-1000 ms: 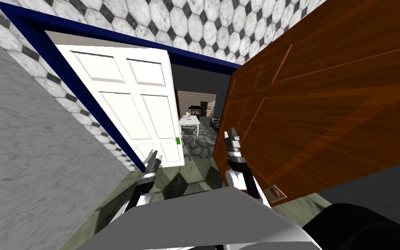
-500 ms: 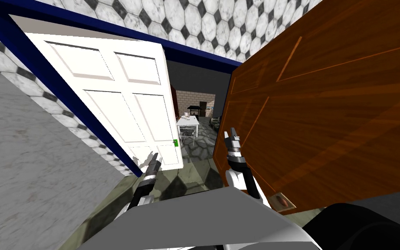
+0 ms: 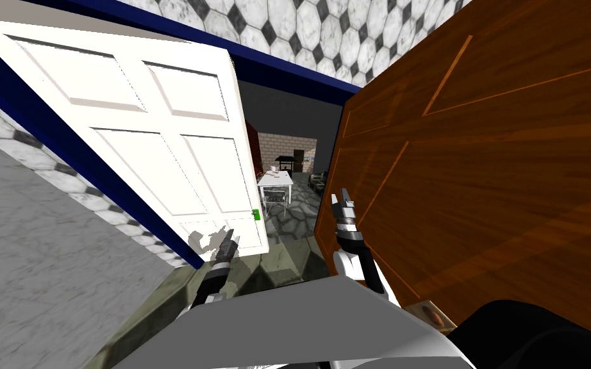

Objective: Pull the door open

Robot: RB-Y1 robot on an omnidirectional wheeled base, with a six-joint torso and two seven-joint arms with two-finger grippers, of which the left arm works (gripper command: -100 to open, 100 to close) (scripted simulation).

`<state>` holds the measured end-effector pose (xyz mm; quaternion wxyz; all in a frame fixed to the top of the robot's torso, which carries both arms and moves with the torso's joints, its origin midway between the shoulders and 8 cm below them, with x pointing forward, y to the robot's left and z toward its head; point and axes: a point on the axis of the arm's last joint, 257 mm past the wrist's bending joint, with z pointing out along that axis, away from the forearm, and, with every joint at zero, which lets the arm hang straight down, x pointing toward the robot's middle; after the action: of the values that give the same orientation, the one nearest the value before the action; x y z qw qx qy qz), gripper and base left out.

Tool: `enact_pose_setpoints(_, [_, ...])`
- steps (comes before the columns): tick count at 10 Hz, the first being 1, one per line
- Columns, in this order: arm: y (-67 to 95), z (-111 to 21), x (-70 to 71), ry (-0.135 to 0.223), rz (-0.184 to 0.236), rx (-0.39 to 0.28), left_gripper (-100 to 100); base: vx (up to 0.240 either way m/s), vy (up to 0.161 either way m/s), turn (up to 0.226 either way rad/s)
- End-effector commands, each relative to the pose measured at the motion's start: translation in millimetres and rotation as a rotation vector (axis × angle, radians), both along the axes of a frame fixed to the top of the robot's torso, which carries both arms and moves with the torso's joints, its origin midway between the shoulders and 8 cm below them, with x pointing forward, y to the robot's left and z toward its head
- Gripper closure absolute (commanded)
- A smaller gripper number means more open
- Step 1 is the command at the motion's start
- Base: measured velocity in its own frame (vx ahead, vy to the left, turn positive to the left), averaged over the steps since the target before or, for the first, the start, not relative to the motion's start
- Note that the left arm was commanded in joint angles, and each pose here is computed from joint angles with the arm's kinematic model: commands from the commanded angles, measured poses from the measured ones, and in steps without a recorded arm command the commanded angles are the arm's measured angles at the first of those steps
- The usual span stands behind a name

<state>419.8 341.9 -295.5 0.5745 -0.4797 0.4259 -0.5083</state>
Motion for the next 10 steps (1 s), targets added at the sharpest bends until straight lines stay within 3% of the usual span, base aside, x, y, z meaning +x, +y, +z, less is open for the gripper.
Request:
enact_pose_setpoints(1, [1.5,-10.4,-0.8,0.016,0.002,-0.002,-100,0.101,-0.012,-0.032])
enact_pose_setpoints(10, [9.4,-58.3,-11.8,0.103,0.015,-0.015,-100,0.101,-0.004,-0.032])
